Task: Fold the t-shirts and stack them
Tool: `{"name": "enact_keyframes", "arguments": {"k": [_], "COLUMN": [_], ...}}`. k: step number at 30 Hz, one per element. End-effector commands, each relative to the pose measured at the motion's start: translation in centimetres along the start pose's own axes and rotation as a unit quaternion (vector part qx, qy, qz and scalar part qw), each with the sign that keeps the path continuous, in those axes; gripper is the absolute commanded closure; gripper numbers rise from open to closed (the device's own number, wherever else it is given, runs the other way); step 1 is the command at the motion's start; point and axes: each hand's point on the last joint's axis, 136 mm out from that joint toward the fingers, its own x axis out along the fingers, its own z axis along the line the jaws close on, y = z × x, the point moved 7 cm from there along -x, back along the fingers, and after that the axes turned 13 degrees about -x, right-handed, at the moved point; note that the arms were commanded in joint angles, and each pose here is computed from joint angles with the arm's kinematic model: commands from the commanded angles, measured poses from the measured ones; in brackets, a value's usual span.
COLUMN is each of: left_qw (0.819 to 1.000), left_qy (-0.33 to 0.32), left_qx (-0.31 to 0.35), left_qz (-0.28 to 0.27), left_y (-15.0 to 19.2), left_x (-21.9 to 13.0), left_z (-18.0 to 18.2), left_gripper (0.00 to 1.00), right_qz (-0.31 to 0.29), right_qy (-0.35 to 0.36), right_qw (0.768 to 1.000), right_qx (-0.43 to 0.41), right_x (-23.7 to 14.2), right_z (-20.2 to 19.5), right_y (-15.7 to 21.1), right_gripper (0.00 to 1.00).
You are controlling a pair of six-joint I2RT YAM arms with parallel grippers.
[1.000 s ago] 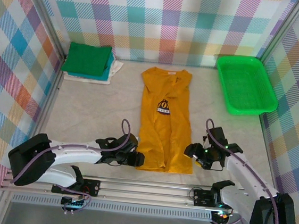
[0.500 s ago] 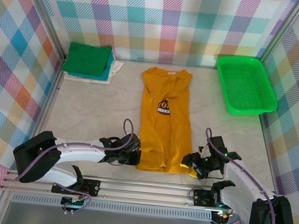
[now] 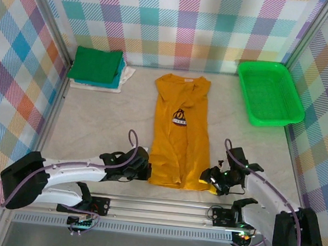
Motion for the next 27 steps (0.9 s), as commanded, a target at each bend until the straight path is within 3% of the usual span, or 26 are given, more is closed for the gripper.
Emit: {"name": "enact_keyframes", "arguments": {"k": [1, 8, 14, 18, 27], "left_qw": [1.0, 0.999, 1.0, 0.999, 0.997], "left_qy": [-0.027, -0.029, -0.004, -0.014, -0.038], "left_qx": [-0.013, -0.02, -0.021, -0.021, -0.02], "left_qz": [-0.005, -0.005, 0.007, 0.023, 0.063], "left_y": [0.1, 0.3, 0.4, 1.0, 3.2], "left_x": [-0.1, -0.1, 0.2, 0.5, -0.4], "left_z": [1.4, 1.9, 1.1, 1.6, 2.4], "left_gripper": [1.0, 1.0, 1.0, 1.0, 1.0], "right_qz": [-0.001, -0.002, 0.007, 0.028, 0.047], "right_qy": [-0.012, -0.038, -0.029, -0.005, 0.033], "right_qw": [1.0, 0.998, 0.997, 0.998, 0.996], "right_qx": [-0.024, -0.046, -0.07, -0.062, -0.071], "right_x": [-0.4, -0.2, 0.4, 1.1, 1.5], "right_z": [1.1, 1.9, 2.8, 2.2, 2.2], "right_y": [-0.5, -0.7, -0.5, 0.2, 2.2], "right_gripper": [0.48, 0.78, 0.94, 1.0, 1.0]}}
